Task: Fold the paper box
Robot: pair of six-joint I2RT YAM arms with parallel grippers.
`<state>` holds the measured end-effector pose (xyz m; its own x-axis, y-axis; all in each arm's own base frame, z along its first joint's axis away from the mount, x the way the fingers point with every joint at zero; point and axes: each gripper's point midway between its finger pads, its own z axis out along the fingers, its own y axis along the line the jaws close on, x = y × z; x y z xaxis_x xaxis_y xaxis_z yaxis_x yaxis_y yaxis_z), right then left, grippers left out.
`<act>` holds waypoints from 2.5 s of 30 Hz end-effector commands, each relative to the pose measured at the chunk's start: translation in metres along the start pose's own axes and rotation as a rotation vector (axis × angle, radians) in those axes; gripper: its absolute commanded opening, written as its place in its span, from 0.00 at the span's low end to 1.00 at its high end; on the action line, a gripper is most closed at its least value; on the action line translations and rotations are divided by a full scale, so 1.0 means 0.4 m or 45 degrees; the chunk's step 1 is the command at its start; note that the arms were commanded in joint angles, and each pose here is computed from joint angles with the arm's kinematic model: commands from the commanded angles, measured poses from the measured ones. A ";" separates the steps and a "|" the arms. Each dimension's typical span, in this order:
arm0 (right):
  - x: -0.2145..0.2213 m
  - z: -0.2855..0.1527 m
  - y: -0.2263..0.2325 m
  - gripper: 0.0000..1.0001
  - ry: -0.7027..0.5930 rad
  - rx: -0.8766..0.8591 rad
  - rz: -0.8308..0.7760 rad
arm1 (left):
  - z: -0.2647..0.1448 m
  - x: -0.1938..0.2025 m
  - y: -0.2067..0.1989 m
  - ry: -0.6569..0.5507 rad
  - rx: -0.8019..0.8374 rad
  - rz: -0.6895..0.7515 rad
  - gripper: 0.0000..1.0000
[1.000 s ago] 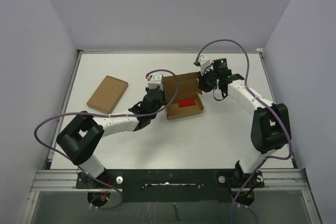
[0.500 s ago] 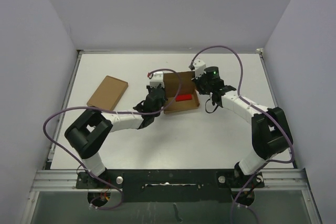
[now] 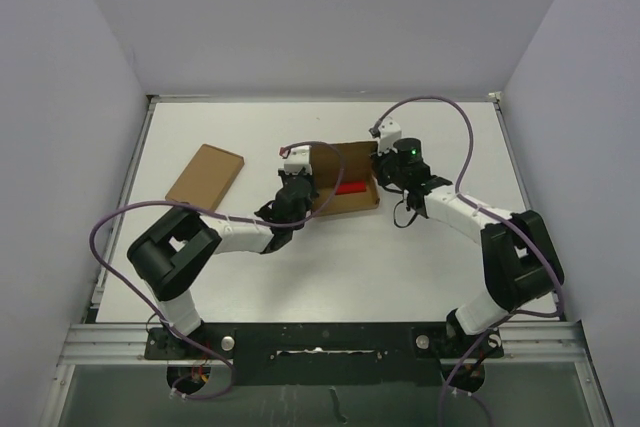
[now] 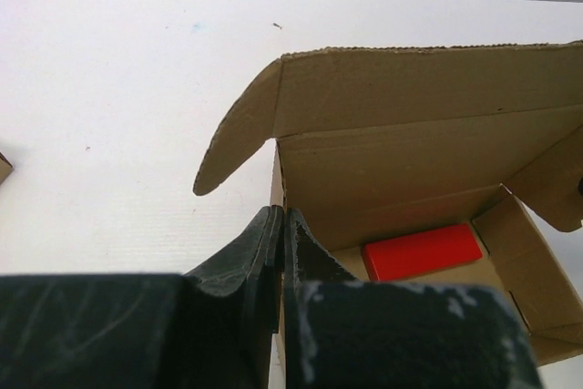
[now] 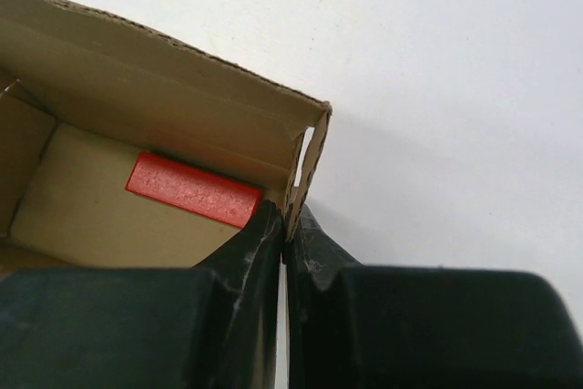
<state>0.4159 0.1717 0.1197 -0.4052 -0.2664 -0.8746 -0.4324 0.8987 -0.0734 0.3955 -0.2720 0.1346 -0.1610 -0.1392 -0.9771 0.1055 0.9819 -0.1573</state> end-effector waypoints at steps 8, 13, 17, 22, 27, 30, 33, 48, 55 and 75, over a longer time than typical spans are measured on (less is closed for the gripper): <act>-0.088 -0.050 0.038 0.02 -0.219 -0.002 0.012 | -0.038 -0.031 -0.059 -0.078 0.088 -0.100 0.00; -0.064 -0.045 0.054 0.02 -0.207 0.021 0.044 | -0.043 -0.020 -0.069 -0.066 0.095 -0.118 0.00; -0.060 -0.046 0.067 0.02 -0.214 0.030 0.051 | -0.056 0.009 -0.060 -0.027 0.092 -0.129 0.00; -0.038 -0.042 0.070 0.02 -0.187 0.035 0.076 | -0.061 0.022 -0.055 -0.008 0.084 -0.151 0.00; -0.032 -0.044 0.078 0.02 -0.182 0.035 0.084 | -0.064 0.032 -0.057 0.003 0.079 -0.153 0.00; -0.033 -0.046 0.078 0.03 -0.184 0.036 0.086 | -0.068 0.035 -0.056 0.006 0.077 -0.155 0.00; -0.031 -0.050 0.082 0.03 -0.179 0.025 0.093 | -0.073 0.036 -0.051 0.007 0.074 -0.154 0.00; -0.131 -0.046 0.120 0.03 -0.368 0.044 -0.100 | -0.053 -0.023 -0.052 -0.066 0.072 -0.109 0.00; -0.162 -0.059 0.118 0.03 -0.453 0.046 -0.145 | -0.041 -0.061 -0.048 -0.114 0.084 -0.079 0.00; -0.033 -0.013 0.062 0.04 -0.292 -0.029 -0.017 | -0.035 -0.020 -0.068 -0.095 0.157 -0.099 0.00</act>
<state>0.4091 0.1768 0.1234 -0.2337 -0.2487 -0.9399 -0.4014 0.9052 -0.1397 0.3836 -0.2737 0.1281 -0.1414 -0.1330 -0.9810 0.1371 0.9788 -0.1525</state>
